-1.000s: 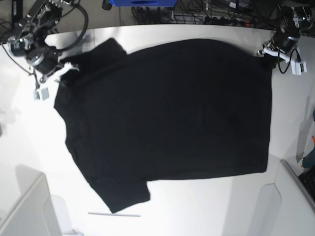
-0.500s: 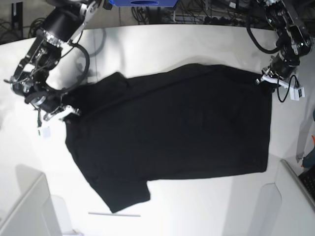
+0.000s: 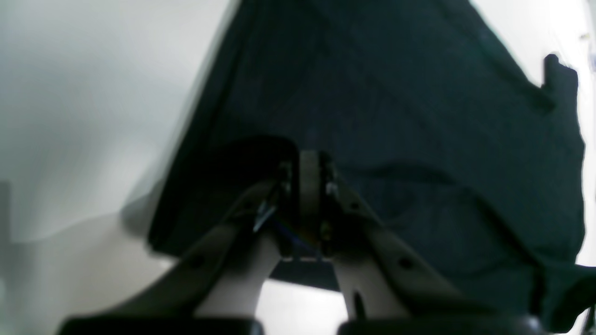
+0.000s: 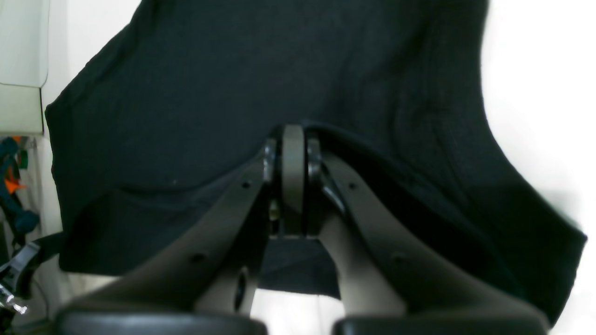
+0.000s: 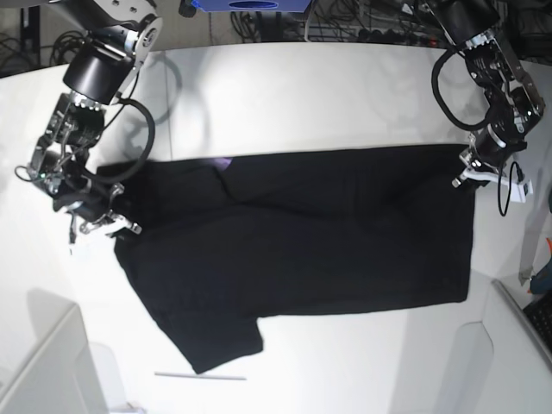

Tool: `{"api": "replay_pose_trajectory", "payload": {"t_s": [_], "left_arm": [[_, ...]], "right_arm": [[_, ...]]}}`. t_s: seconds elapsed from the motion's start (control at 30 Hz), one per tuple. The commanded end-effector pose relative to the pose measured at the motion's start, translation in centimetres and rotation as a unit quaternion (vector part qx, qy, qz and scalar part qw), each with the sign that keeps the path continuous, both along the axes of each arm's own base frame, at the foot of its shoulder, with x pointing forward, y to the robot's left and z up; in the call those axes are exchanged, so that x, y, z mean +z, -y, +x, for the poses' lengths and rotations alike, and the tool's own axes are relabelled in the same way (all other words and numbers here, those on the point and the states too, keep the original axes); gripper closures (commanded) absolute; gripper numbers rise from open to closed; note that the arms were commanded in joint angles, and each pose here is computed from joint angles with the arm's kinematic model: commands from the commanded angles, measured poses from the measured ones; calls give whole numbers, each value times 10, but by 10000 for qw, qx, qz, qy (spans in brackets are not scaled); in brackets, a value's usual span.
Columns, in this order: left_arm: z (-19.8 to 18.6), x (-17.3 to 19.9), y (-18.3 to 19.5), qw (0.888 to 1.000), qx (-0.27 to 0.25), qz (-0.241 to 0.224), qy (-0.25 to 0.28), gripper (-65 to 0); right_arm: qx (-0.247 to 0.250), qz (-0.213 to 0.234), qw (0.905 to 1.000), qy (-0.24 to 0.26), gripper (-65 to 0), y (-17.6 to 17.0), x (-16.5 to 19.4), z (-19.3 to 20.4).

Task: Fold the T-shirt properly
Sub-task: 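Grasp the shoulder corners with both grippers and lift the shirt, then pull the lifted shirt with both grippers to straighten it flat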

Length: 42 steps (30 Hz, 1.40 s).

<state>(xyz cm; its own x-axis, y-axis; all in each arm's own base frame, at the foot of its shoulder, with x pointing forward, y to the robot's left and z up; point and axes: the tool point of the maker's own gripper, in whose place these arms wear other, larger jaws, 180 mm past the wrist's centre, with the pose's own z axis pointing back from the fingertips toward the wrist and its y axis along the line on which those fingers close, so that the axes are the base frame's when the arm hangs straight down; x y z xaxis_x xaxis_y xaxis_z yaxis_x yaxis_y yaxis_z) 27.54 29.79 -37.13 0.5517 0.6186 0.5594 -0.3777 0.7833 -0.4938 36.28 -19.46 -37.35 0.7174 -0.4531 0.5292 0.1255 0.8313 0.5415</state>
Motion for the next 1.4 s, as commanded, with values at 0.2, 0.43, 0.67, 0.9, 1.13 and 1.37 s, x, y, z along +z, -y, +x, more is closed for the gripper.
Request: {"api": "replay_pose_trajectory", "payload": {"t_s": [0.2, 0.43, 0.67, 0.9, 1.13, 1.37], "left_arm": [[11, 12, -6, 9998, 16, 40, 218, 0], [10, 15, -14, 9996, 43, 140, 222, -53], [2, 57, -29, 9957, 130, 640, 656, -497], [-62, 26, -40, 9960, 710, 532, 141, -518], [-71, -26, -40, 9943, 1000, -131, -340, -517], [-51, -34, -28, 9949, 879, -373, -312, -517]], "right_arm": [[-15, -39, 9993, 361, 0, -1, 9, 19], [-148, -42, 9989, 448, -267, 8, 15, 17], [-374, -635, 9935, 868, -269, 33, 53, -21], [-1222, -656, 9895, 406, -273, 39, 41, -117], [-1480, -221, 9884, -277, -275, 35, -23, -149], [-1743, 253, 9837, -360, -275, 34, -55, -129]]}}
